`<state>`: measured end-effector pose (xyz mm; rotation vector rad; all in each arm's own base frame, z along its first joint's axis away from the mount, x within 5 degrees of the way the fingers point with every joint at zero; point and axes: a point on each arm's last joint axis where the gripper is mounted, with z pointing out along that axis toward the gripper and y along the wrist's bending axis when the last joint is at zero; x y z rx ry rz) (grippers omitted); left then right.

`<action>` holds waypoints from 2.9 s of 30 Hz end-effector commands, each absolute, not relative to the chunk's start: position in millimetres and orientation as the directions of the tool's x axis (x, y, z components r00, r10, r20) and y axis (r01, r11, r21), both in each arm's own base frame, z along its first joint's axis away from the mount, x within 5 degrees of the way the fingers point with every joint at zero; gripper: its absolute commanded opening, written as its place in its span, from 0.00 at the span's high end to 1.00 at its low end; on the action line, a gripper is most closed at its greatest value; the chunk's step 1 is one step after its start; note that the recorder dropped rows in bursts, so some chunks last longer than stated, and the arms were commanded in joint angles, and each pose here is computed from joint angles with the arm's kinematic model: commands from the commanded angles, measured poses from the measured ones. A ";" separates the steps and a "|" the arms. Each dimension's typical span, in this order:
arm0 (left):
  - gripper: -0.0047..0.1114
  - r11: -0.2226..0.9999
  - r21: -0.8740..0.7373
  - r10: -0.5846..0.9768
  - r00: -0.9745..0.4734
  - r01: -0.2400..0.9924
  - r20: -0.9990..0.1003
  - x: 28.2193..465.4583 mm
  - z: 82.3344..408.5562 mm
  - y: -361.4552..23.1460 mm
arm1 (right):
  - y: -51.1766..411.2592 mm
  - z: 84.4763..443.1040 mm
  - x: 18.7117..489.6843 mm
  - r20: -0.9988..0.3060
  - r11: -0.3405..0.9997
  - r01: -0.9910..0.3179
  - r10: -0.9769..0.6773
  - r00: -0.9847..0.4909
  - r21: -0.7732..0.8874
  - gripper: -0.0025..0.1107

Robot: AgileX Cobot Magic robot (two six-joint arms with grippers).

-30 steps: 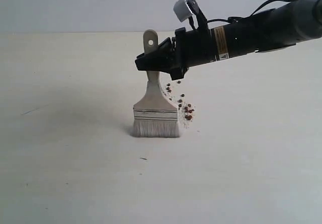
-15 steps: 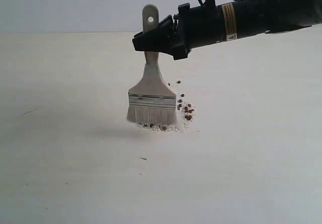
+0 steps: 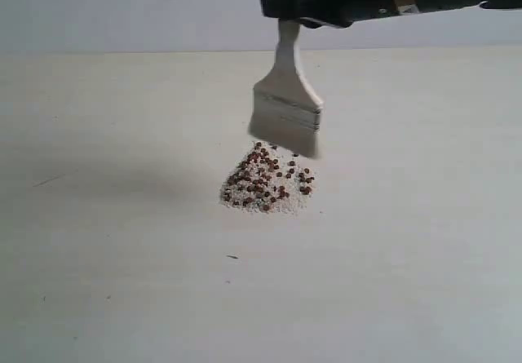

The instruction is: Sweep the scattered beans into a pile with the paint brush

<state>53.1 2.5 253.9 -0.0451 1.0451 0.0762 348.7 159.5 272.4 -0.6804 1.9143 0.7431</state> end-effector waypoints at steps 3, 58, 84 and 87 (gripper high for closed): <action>0.96 0.997 -0.007 0.034 0.502 -0.078 -0.864 52.7 254.1 2.3 | 116.0 263.5 317.1 -0.881 0.900 -0.397 -0.032 -0.472 0.180 0.98; 0.96 0.997 -0.007 0.034 0.502 -0.078 -0.864 52.7 254.1 2.3 | 135.2 159.6 429.7 -0.980 0.395 -0.918 -0.169 -0.106 0.031 0.98; 0.96 0.997 -0.007 0.034 0.502 -0.078 -0.864 52.7 254.1 2.3 | 139.5 179.2 406.2 -0.948 0.217 -0.953 -0.195 -0.253 0.210 0.98; 0.96 0.997 -0.007 0.034 0.502 -0.078 -0.864 52.7 254.1 2.3 | 139.4 178.8 406.7 -0.947 0.223 -0.953 -0.198 -0.252 0.206 0.98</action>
